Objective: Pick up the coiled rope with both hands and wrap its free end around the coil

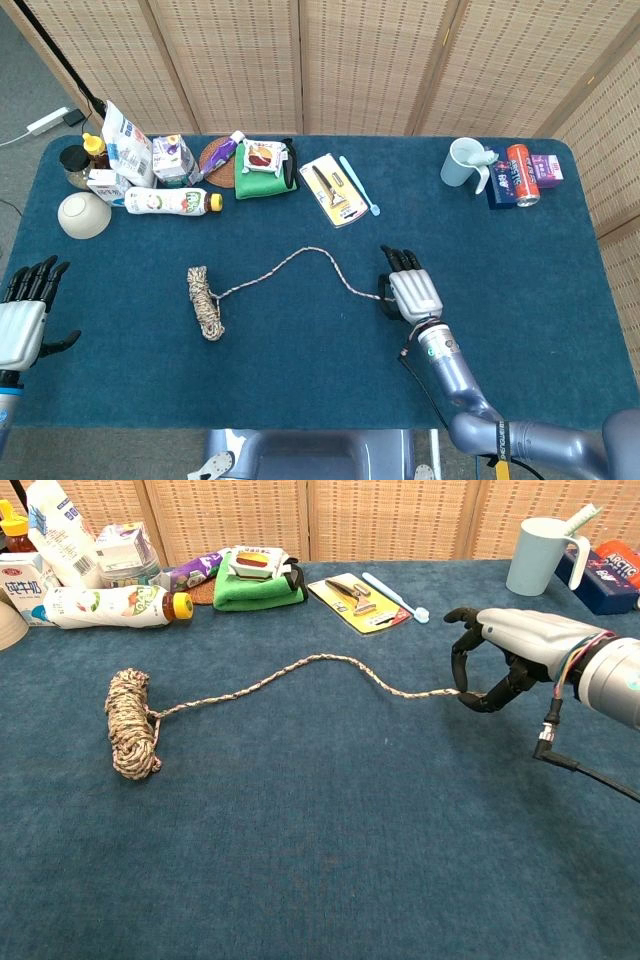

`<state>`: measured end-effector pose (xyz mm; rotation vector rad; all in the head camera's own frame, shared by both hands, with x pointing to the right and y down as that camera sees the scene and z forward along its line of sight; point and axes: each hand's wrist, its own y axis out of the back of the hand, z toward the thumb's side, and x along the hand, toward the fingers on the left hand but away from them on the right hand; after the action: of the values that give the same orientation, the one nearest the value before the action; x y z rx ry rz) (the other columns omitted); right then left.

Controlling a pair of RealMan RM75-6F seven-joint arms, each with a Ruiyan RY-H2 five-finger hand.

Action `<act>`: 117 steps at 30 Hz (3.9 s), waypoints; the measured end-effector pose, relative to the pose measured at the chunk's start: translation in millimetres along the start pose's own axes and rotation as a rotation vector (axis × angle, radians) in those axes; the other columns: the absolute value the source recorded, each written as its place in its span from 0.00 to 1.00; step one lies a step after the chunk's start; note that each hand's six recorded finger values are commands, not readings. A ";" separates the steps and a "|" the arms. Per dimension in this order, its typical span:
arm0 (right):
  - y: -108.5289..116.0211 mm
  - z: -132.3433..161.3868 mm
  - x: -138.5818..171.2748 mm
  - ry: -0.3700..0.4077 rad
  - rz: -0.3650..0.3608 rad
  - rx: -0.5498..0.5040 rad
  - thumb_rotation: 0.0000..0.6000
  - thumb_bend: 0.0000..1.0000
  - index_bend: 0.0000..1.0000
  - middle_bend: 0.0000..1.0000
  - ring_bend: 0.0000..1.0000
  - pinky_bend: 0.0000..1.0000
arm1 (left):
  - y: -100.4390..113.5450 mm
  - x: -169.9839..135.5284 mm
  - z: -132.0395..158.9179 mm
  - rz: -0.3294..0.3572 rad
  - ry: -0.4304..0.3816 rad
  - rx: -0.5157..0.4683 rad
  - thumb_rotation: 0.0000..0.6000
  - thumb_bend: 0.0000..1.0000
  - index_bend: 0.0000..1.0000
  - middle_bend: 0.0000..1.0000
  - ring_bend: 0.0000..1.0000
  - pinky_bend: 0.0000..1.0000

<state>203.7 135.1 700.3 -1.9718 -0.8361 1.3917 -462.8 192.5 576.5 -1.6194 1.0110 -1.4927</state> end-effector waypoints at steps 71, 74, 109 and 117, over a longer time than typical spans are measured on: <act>37.7 -46.2 11.4 -0.121 -0.070 0.003 1.00 0.48 0.61 0.00 0.00 0.00 | -97.3 80.1 190.3 -0.225 -0.327 -0.043 1.00 0.14 0.00 0.00 0.00 0.00; 37.3 -45.1 11.5 -0.119 -0.070 -0.004 1.00 0.48 0.61 0.00 0.00 0.00 | -100.4 82.9 177.3 -0.231 -0.300 -0.031 1.00 0.14 0.00 0.00 0.00 0.00; 35.5 -47.1 9.9 -0.127 -0.067 -0.007 1.00 0.49 0.62 0.00 0.00 0.00 | -84.9 86.6 144.3 -0.201 -0.214 -0.146 1.00 0.14 0.00 0.00 0.00 0.00; 36.9 -48.4 11.1 -0.126 -0.070 -0.018 1.00 0.49 0.63 0.00 0.00 0.00 | -103.4 84.4 153.5 -0.218 -0.161 -0.128 1.00 0.14 0.00 0.00 0.00 0.00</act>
<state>258.6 115.2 679.8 -1.8649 -0.9682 1.4846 -298.8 161.7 692.7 -1.9604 0.8785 -1.4331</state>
